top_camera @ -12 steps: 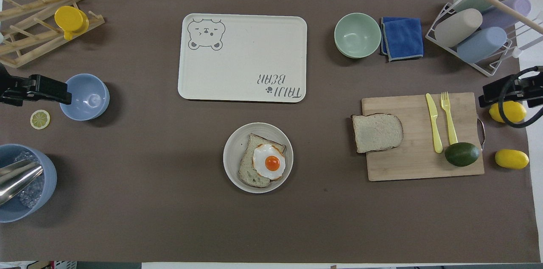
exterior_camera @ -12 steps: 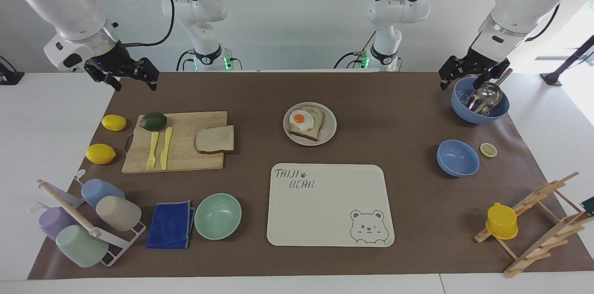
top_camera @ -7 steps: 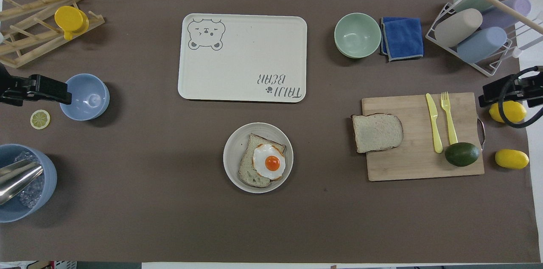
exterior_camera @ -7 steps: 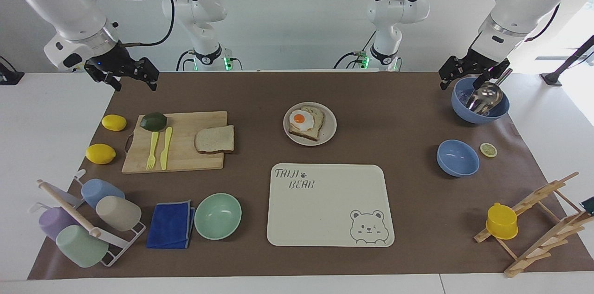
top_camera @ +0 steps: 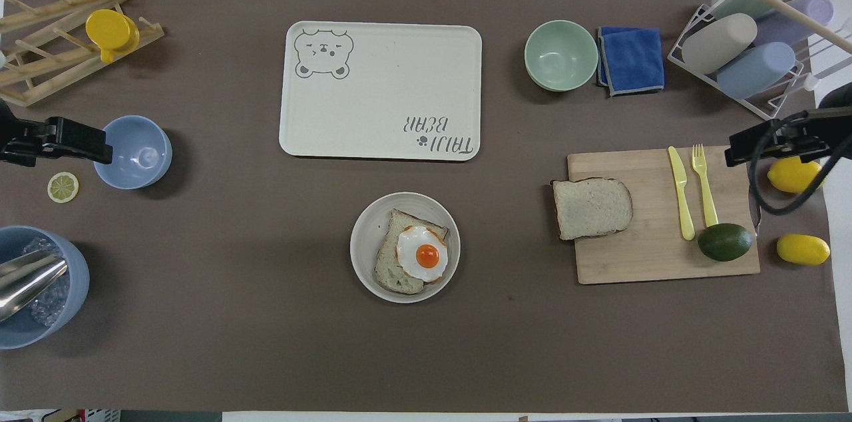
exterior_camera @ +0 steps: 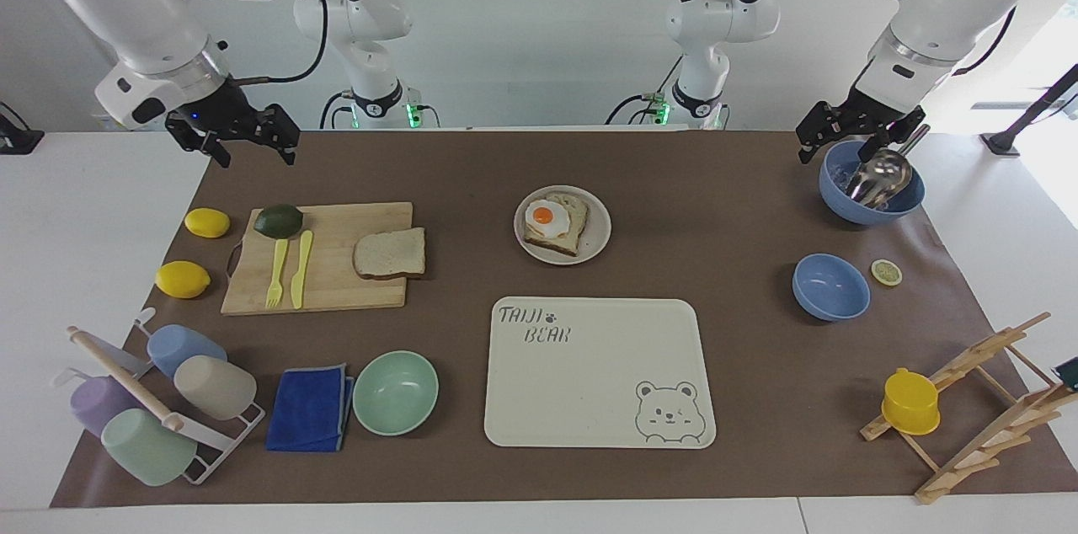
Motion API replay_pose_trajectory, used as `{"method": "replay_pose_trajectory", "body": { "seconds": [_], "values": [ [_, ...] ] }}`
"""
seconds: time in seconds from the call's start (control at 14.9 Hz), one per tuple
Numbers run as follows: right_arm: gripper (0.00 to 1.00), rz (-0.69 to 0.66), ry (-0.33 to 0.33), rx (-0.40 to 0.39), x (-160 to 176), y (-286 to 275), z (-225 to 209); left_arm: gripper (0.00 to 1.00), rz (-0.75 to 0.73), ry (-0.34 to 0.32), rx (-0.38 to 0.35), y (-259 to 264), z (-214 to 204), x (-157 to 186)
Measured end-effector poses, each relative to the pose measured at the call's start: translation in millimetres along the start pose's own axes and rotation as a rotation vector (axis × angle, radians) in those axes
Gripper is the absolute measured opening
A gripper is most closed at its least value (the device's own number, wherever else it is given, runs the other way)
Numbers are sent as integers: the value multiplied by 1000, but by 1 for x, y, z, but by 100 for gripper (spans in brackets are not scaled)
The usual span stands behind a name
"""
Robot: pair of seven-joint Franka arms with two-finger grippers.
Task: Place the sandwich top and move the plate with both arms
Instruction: 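Reach the right gripper toward the bread slice on the cutting board, then grasp the bread slice on the cutting board with the right gripper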
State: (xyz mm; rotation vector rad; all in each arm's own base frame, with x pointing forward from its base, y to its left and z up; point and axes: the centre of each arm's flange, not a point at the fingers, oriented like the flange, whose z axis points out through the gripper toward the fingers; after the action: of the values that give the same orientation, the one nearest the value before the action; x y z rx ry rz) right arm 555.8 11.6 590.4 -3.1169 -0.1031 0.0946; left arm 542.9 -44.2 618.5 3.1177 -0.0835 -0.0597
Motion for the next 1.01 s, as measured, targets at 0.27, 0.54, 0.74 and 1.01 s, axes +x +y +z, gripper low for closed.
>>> {"method": "replay_pose_trajectory", "body": {
  "seconds": [0.27, 0.54, 0.74, 1.01],
  "values": [
    [100, -12, 7, -60, 0, -128, 87, 100, 0, 0, 0, 0, 0, 0],
    [100, -5, -13, -227, 7, -192, 172, 100, 0, 0, 0, 0, 0, 0],
    [100, -10, -51, -334, 12, -210, 230, 100, 0, 0, 0, 0, 0, 0],
    [100, -65, -69, -527, 4, -237, 303, 100, 0, 0, 0, 0, 0, 0]
  ]
}}
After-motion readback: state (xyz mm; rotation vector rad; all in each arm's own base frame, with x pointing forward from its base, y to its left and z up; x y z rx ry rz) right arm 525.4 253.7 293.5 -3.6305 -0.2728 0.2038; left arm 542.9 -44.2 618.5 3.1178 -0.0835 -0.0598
